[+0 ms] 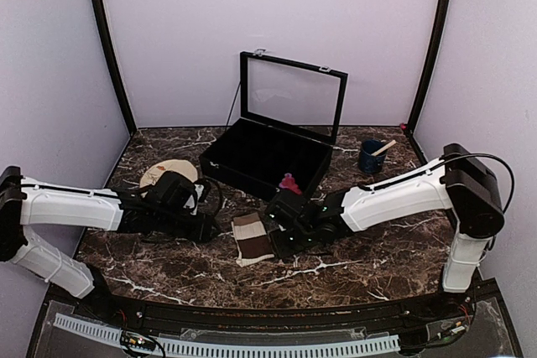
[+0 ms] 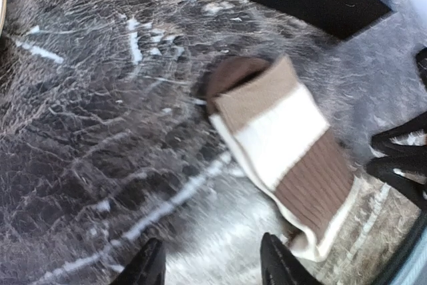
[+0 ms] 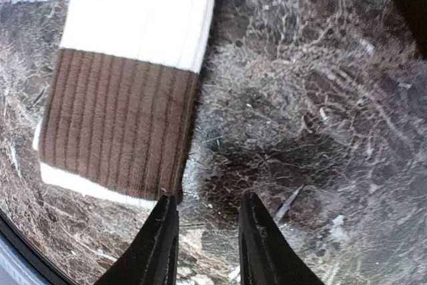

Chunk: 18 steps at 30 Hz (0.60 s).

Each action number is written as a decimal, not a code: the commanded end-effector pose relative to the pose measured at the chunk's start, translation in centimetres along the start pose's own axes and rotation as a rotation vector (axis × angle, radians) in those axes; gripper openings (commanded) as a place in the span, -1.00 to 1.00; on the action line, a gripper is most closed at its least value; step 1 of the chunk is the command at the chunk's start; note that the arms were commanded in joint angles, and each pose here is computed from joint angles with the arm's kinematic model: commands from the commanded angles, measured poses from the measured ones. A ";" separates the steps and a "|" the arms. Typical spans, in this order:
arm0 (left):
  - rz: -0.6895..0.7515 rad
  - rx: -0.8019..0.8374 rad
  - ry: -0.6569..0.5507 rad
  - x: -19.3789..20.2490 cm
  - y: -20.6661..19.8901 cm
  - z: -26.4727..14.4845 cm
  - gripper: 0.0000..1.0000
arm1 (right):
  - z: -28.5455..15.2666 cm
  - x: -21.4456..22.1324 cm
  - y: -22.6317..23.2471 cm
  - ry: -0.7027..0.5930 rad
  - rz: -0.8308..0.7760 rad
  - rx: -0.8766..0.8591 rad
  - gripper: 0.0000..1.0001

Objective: Roll the socks
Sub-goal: Rotate the sock at the center of the board.

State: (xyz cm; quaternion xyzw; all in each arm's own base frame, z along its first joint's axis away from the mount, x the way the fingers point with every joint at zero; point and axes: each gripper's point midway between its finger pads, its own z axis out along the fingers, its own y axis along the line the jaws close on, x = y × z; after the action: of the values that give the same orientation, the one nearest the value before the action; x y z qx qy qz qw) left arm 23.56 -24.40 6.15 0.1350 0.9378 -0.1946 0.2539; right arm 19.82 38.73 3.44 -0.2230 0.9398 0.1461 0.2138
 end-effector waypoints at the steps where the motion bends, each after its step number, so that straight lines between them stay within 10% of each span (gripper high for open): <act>1: 0.061 0.171 -0.058 0.7 -3.2 -2.5 0.14 | -2.3 -1.6 0.3 -0.060 -0.020 0.004 -0.36; 18: 0.099 0.297 0.015 5.0 -6.7 -1.4 0.18 | -3.6 -3.3 1.8 -0.090 -0.131 -0.055 -0.18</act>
State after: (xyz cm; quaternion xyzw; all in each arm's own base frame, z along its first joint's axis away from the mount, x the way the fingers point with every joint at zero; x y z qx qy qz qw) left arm 16.48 -27.85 6.60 0.2242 0.8977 -0.3001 0.2319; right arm 19.79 38.58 6.31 -0.2556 0.9231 0.1589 0.2393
